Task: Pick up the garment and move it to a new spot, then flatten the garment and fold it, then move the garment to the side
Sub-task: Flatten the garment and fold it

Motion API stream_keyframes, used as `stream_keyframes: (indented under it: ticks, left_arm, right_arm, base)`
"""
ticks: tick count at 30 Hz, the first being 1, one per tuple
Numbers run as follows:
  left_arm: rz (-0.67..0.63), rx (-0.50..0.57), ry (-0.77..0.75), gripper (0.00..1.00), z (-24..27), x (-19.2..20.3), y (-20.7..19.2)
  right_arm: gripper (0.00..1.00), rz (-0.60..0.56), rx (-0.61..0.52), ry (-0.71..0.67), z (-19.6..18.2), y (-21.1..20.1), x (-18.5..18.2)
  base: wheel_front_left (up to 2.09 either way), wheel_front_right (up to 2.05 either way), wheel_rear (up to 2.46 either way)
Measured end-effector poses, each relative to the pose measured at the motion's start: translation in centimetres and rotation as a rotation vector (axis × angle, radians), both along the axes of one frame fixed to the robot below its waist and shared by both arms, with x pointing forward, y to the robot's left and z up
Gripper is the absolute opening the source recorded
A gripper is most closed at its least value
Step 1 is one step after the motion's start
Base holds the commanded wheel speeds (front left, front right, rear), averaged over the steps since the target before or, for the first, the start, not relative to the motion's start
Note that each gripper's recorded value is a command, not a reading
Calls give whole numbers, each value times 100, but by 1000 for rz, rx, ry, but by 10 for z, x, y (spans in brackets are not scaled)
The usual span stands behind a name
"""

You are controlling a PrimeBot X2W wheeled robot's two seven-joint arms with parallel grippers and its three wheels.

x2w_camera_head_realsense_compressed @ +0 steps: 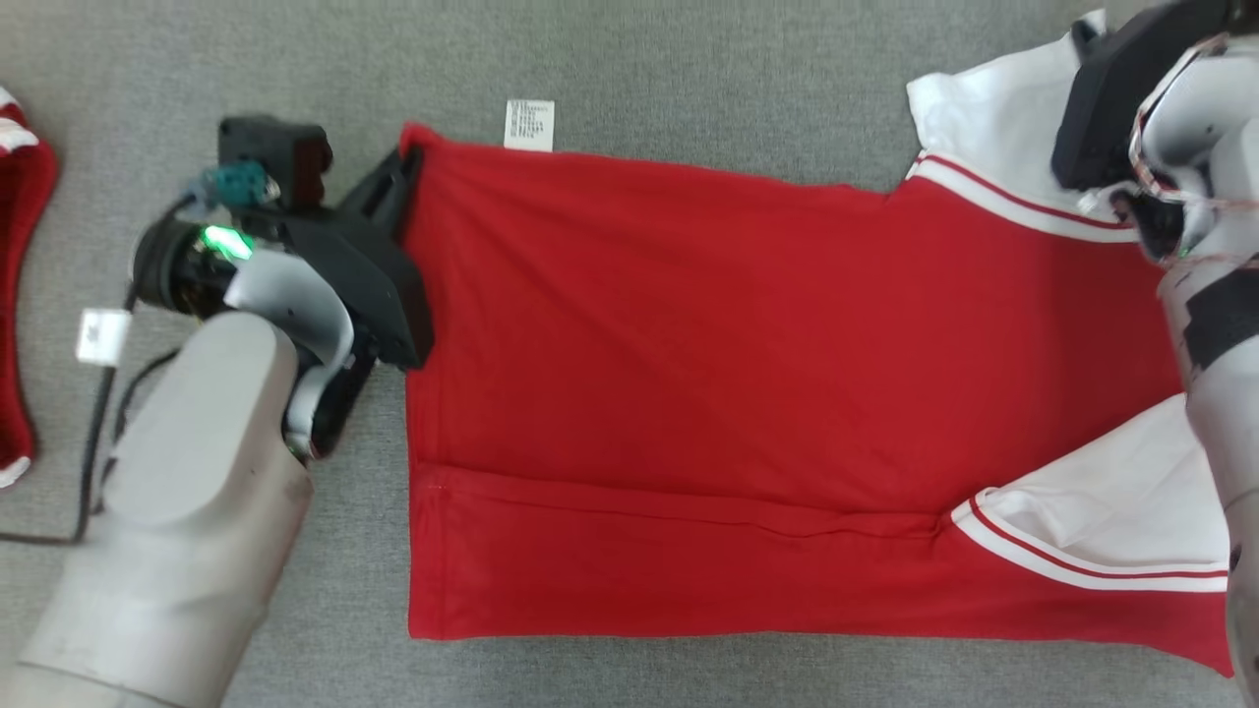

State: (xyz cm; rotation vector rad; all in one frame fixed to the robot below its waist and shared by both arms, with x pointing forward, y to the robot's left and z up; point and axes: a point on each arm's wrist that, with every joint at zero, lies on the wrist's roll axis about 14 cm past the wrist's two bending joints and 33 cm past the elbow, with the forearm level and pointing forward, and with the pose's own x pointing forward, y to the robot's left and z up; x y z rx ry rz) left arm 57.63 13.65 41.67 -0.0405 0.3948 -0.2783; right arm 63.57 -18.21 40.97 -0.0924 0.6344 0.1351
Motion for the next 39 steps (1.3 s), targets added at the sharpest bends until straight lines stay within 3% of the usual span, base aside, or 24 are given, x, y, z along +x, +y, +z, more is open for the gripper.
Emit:
stream_keyframes:
  ticks: [9,18,29,39]
  left_arm:
    - [24,-67,-128,0,29,-23,-6]
    - [48,-103,-261,0,57,-56,-6]
    - [46,-108,-267,0,53,-106,-4]
    - [45,-109,-204,0,30,-131,-11]
  right_arm:
    - [0,50,68,-153,39,-7,-29]
    - [0,80,166,-202,59,-21,-107]
    - [0,32,213,-74,51,-24,-206]
    - [0,-14,183,-35,59,-34,-239]
  base:
    - [0,0,0]
    - [0,0,0]
    - [0,0,0]
    - [0,0,0]
